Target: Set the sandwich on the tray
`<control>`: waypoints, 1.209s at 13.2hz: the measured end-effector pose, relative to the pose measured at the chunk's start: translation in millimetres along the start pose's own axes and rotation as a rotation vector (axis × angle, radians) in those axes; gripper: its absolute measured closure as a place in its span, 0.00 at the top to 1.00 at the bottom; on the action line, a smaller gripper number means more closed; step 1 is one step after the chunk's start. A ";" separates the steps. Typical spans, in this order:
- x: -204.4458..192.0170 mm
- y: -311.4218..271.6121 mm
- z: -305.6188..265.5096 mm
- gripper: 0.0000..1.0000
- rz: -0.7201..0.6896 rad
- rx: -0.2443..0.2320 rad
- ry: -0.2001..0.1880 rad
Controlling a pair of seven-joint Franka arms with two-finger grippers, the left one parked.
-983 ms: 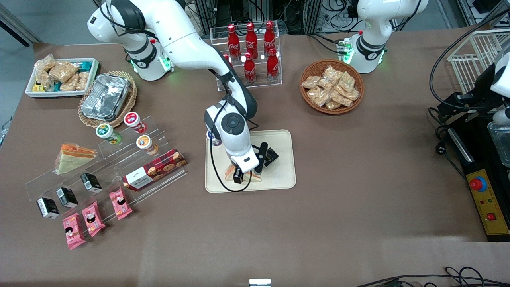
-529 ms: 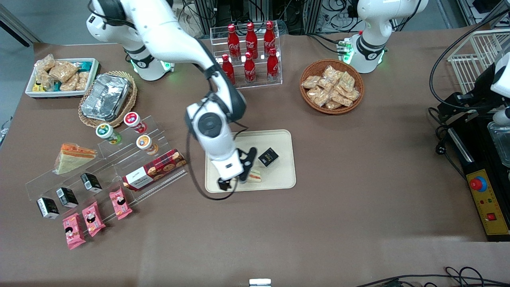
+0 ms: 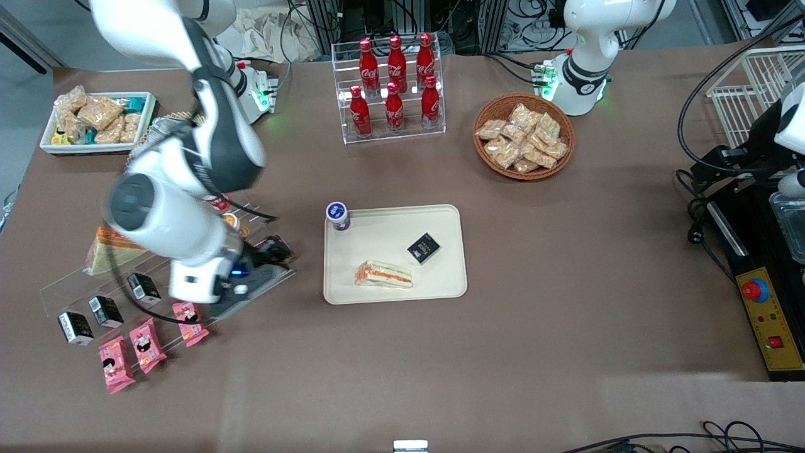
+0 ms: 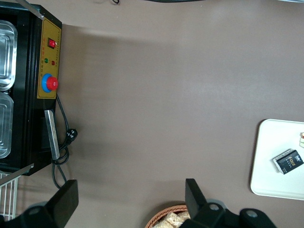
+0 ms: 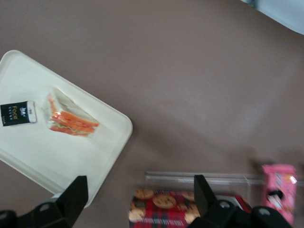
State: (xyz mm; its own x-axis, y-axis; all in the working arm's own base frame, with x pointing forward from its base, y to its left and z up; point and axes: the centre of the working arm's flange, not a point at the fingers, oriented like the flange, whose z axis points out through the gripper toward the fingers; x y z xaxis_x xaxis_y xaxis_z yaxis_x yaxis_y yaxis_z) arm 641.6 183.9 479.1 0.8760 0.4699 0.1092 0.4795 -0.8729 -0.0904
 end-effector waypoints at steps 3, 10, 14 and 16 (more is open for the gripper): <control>-43.2 78.1 -56.5 0.99 0.133 -0.009 0.036; -177.6 196.7 -153.0 0.99 0.331 -0.038 -0.033; -213.1 185.2 -195.0 0.99 0.346 -0.067 -0.048; -211.2 169.3 -198.5 0.99 0.355 -0.074 -0.049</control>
State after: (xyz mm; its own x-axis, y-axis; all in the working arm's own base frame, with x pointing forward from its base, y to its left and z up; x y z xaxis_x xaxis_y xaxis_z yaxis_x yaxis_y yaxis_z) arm 527.3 -89.3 637.2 0.9894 0.1405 0.0361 0.1420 -0.9890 -0.0418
